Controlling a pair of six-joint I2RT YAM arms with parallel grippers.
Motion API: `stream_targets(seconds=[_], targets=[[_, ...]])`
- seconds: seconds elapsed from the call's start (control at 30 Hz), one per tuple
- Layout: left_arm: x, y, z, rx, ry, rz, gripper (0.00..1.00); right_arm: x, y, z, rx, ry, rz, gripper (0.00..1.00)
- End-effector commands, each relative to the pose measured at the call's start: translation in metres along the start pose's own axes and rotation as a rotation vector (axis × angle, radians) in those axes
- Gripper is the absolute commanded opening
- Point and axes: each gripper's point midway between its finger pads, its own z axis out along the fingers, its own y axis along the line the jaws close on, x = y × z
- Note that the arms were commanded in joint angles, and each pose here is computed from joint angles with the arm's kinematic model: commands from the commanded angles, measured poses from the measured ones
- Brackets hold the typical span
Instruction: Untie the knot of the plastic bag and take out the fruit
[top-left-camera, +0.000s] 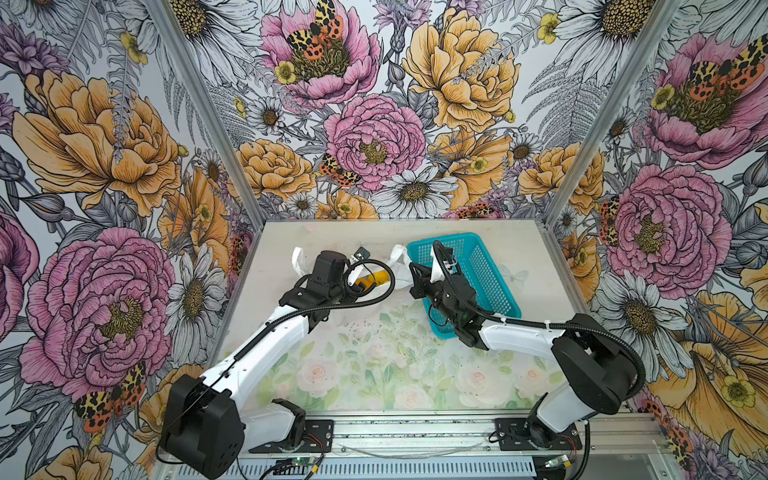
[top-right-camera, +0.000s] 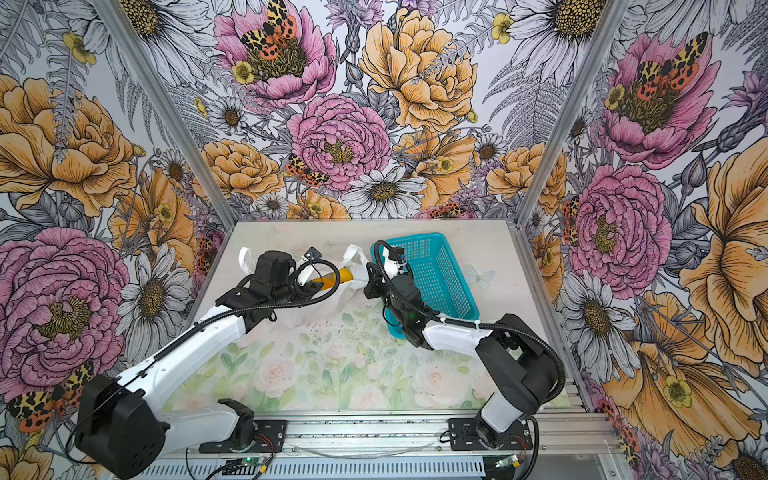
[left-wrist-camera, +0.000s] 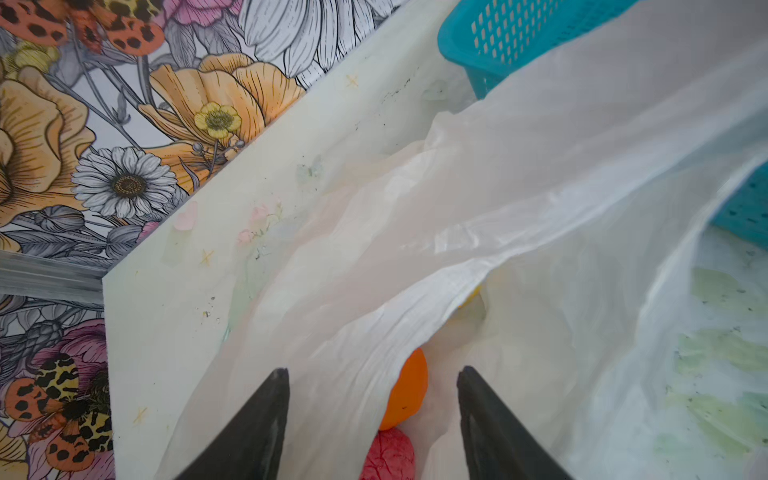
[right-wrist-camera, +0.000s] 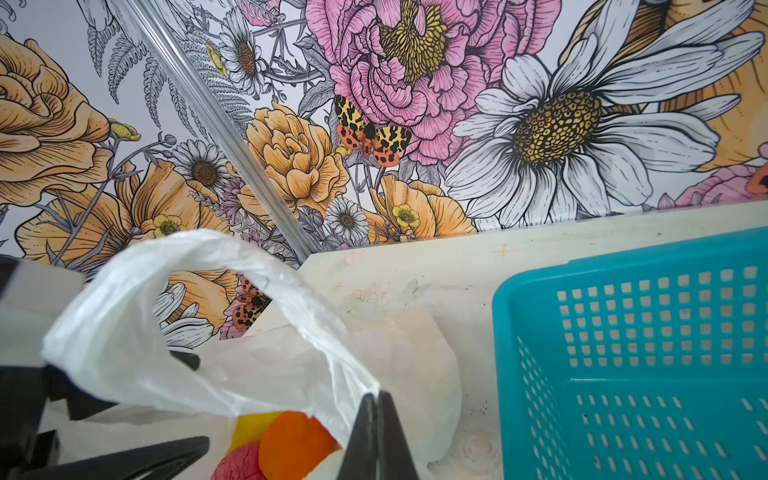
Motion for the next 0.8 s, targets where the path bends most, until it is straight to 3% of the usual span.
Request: stream_targets(seconds=[0.0,0.2,0.27,0.33,0.37,0.53,0.63,0.77], targets=[[-0.011,0.024,0.005,-0.080,0.035,0.021,0.62,-0.015,0.008,0.001,-0.026,-0.028,-0.015,0.00],[-0.042,0.040,0.012,-0.091,0.013,0.050,0.50,-0.013,0.008,-0.002,-0.036,-0.024,-0.022,0.00],[-0.049,0.048,0.015,-0.106,0.007,0.043,0.33,-0.013,0.007,-0.004,-0.038,-0.032,-0.028,0.00],[-0.059,0.054,0.015,-0.119,-0.004,0.045,0.05,-0.012,0.007,-0.007,-0.047,-0.040,-0.044,0.00],[-0.063,0.062,0.014,-0.158,-0.001,0.049,0.00,-0.012,0.007,-0.009,-0.051,-0.049,-0.051,0.00],[-0.096,0.082,0.003,-0.268,-0.025,0.099,0.00,-0.011,0.009,-0.013,-0.091,-0.069,-0.100,0.01],[-0.117,0.089,-0.006,-0.288,-0.067,0.101,0.00,-0.010,0.020,-0.015,-0.148,-0.059,-0.152,0.20],[-0.142,0.102,-0.026,-0.335,-0.126,0.077,0.00,-0.016,0.011,-0.024,-0.121,-0.085,-0.194,0.57]])
